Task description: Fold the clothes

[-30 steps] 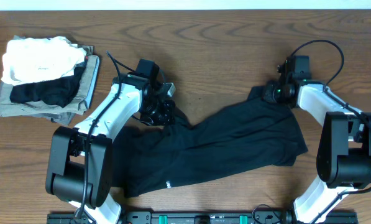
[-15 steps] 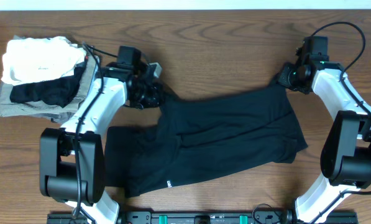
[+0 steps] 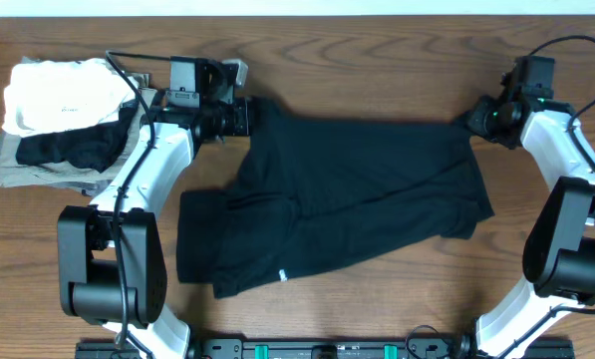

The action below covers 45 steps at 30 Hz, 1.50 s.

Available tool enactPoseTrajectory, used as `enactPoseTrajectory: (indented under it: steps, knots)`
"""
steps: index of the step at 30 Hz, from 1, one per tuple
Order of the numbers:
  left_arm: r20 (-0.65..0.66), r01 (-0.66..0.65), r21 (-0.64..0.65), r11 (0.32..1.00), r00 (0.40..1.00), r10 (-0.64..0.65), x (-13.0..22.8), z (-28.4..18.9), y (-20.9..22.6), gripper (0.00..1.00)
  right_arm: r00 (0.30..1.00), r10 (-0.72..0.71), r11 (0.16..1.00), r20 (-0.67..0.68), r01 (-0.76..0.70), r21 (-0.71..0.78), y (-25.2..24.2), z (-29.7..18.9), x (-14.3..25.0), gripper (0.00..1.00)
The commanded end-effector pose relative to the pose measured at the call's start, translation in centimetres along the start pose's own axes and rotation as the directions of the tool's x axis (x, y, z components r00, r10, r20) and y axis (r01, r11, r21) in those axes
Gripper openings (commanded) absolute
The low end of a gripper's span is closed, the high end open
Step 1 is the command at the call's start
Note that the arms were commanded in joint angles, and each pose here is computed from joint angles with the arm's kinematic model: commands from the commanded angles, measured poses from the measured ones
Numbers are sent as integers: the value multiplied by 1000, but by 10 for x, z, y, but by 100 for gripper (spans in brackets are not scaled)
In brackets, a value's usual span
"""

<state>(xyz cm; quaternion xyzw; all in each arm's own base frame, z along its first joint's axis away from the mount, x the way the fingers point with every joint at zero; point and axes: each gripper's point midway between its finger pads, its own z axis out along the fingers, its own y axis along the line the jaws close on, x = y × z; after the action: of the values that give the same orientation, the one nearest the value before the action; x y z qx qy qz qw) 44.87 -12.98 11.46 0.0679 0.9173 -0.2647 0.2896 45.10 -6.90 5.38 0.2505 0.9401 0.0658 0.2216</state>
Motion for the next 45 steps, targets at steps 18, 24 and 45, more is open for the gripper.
enactPoseTrajectory:
  steps: [18,24,45]
  knots:
    - [-4,-7,184,983,1000,8,-5,-10,-33,12,996,51,997,70,-55,47,-23,-34,-24,1]
    - [-68,11,175,985,998,1,12,-30,-42,11,993,63,997,102,-67,43,-25,-74,-26,1]
    - [-495,267,-99,959,823,-280,126,-75,-40,23,983,101,986,-155,-78,145,-44,-93,43,1]
